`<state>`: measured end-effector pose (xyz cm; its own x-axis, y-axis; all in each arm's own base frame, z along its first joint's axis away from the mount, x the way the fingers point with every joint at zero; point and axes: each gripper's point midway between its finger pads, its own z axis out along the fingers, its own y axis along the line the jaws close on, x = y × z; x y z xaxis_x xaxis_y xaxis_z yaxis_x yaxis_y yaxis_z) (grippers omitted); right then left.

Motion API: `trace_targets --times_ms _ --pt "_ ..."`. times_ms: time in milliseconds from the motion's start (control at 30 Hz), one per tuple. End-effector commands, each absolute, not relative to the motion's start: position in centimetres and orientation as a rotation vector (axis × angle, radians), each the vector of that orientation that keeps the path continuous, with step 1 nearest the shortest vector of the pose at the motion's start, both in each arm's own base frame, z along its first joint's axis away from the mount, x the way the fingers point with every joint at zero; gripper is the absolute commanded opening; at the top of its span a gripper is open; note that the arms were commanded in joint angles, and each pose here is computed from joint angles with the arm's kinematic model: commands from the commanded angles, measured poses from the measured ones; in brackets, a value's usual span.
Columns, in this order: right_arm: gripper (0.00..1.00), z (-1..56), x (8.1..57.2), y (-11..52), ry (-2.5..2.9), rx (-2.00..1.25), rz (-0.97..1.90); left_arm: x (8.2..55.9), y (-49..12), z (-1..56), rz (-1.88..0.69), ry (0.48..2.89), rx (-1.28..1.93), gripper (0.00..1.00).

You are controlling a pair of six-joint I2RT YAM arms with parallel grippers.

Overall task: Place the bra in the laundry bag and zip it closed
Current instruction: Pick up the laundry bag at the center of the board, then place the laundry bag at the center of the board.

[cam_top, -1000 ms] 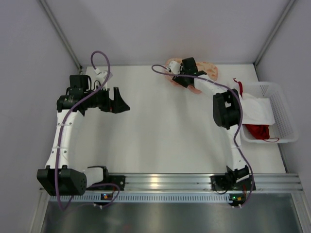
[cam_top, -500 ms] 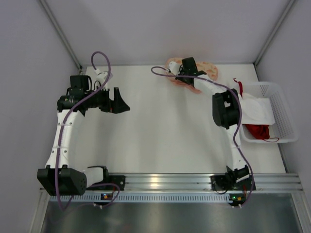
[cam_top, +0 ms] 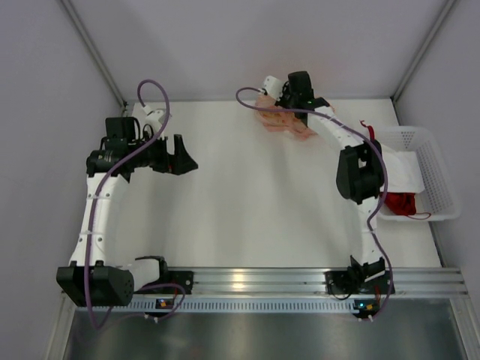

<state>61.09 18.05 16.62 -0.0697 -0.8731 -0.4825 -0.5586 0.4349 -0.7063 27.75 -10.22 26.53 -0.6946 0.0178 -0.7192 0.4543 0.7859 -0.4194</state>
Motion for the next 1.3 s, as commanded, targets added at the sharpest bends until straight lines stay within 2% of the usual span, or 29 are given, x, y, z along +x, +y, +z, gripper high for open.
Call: trace_targets --times_ms 0,167,300,400,633,867,1000,1233,1267 --pt "0.00 29.1 61.5 16.9 1.546 -1.078 -0.527 28.7 -9.4 27.4 -0.687 2.182 0.332 0.99" --pt "0.00 33.4 59.3 16.4 1.532 -1.023 -0.528 29.2 -8.2 27.7 -0.590 2.180 0.285 0.99" --pt "0.00 36.2 54.5 17.2 1.540 -1.051 -0.498 29.5 -7.2 28.2 -0.509 2.163 0.239 0.99" --pt "0.00 35.7 50.8 19.0 1.562 -1.101 -0.478 29.6 -7.0 28.6 -0.488 2.137 0.233 0.99" --pt "0.00 26.8 42.7 24.6 1.833 -1.173 -0.337 30.0 -5.7 28.1 -0.422 2.157 0.120 0.99" --pt "0.00 11.0 33.7 32.1 2.060 -1.421 -0.201 30.4 -3.9 27.0 -0.333 2.191 0.039 0.98" --pt "0.00 7.6 29.0 35.9 2.141 -1.496 -0.031 30.5 -2.7 27.0 -0.313 2.188 -0.028 0.99" --pt "0.00 7.2 25.1 38.7 2.287 -1.482 0.255 30.7 -1.2 27.0 -0.439 2.181 -0.135 0.98" --pt "0.05 7.3 24.4 39.2 2.295 -1.495 0.313 30.9 -1.0 26.7 -0.447 2.189 -0.140 0.99"
